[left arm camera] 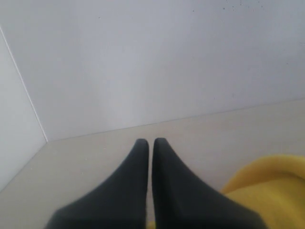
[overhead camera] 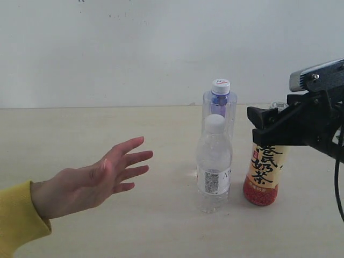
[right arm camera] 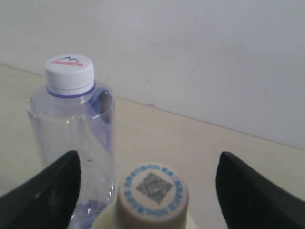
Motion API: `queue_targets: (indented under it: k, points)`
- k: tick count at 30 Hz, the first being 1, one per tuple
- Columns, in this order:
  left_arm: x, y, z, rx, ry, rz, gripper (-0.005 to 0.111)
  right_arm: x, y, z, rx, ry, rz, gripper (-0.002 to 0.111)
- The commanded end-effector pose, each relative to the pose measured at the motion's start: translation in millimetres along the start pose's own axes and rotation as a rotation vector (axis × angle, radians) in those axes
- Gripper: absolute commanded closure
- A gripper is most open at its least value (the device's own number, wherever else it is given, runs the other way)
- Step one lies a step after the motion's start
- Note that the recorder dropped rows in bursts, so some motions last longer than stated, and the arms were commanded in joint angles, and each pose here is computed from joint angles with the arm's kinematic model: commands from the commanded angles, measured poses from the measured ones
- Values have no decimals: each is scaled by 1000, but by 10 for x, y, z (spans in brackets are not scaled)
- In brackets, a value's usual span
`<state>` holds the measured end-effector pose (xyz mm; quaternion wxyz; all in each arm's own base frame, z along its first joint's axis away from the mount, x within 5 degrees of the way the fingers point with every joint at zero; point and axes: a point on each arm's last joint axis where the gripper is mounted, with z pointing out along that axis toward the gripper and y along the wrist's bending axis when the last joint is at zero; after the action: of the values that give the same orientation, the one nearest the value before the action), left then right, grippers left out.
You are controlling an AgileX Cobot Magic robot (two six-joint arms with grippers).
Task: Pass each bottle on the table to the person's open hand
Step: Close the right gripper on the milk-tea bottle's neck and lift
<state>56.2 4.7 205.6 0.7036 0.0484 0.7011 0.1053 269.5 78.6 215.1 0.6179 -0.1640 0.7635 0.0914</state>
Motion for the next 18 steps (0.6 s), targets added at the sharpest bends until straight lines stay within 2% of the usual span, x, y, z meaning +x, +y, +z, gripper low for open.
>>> queue_targets:
  k: [1, 3, 5, 12, 16, 18]
  points:
    - [-15, 2, 1, -1, -9, 5, 103, -6, 8, 22, -2, -15, -5, 62]
    - [-15, 2, 1, -1, -9, 5, 103, -14, 8, 20, -2, -21, -5, 82]
    - [-15, 2, 1, -1, -9, 5, 103, -14, 9, 20, -4, -21, -7, 106]
    - [-15, 2, 1, -1, -9, 5, 103, -97, -5, -100, 13, 22, -33, 109]
    - [-15, 2, 1, -1, -9, 5, 103, -289, -28, -326, 46, 17, -38, 109]
    - [-15, 2, 1, -1, -9, 5, 103, -392, 16, -515, 40, 48, 3, 109]
